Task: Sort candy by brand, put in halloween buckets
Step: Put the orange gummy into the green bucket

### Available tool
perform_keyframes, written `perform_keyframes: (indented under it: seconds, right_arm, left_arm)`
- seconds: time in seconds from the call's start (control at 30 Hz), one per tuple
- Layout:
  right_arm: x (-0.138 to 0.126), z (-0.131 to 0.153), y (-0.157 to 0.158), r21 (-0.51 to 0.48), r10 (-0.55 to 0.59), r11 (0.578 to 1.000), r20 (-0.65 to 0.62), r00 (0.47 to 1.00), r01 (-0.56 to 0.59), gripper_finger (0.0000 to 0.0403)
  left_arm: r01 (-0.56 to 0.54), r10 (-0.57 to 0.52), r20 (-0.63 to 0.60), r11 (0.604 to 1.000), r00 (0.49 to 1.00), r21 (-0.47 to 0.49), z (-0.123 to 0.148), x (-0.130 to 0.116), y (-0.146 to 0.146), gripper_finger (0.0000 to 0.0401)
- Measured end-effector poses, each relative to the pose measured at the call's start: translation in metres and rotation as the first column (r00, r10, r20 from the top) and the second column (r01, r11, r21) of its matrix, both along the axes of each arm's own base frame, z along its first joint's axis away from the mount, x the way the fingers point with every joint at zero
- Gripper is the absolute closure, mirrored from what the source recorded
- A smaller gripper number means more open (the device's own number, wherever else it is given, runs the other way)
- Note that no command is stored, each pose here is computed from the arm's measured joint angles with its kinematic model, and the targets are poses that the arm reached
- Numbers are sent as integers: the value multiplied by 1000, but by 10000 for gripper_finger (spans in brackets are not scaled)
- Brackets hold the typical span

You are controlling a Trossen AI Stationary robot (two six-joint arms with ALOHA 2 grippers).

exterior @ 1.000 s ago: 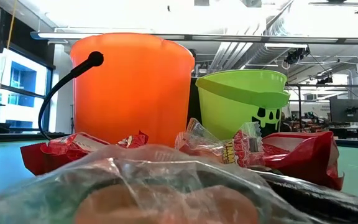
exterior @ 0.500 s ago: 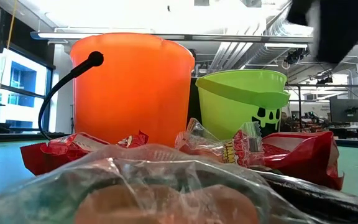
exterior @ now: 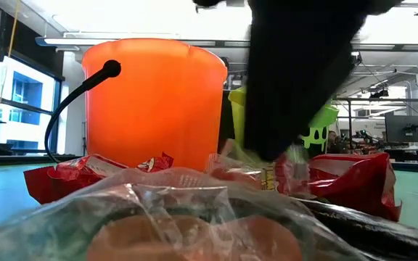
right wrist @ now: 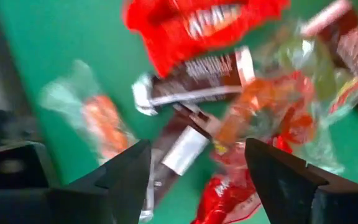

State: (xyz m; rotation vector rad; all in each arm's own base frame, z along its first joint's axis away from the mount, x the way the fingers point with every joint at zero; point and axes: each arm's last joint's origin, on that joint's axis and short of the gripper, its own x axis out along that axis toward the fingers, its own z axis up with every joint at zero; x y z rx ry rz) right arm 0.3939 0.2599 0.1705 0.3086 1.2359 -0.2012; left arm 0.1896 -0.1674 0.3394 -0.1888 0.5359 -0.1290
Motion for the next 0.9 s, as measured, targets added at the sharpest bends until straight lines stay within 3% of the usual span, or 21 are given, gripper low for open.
perform_keyframes:
  seconds: [0.2,0.4,0.57,0.8,0.9]
  right_arm:
    - [1,-17,2,-14,-11,1000,-48,999,10,192]
    - [0,-13,1,-26,-14,1000,-61,998,12,290]
    - [0,25,2,-58,81,995,-65,995,-85,389]
    - [-4,79,1,-118,141,982,-43,989,-145,396]
    - [-17,104,-7,-222,129,965,-70,989,-141,398]
  left_arm:
    - [-53,53,35,999,998,9,1,-6,-5,181]
    - [-67,66,40,998,997,7,1,-7,-5,181]
    - [-74,73,40,997,997,17,0,-7,-5,181]
    - [-60,58,44,997,997,49,0,-7,-5,181]
    - [-49,47,35,997,998,53,-1,-8,-6,181]
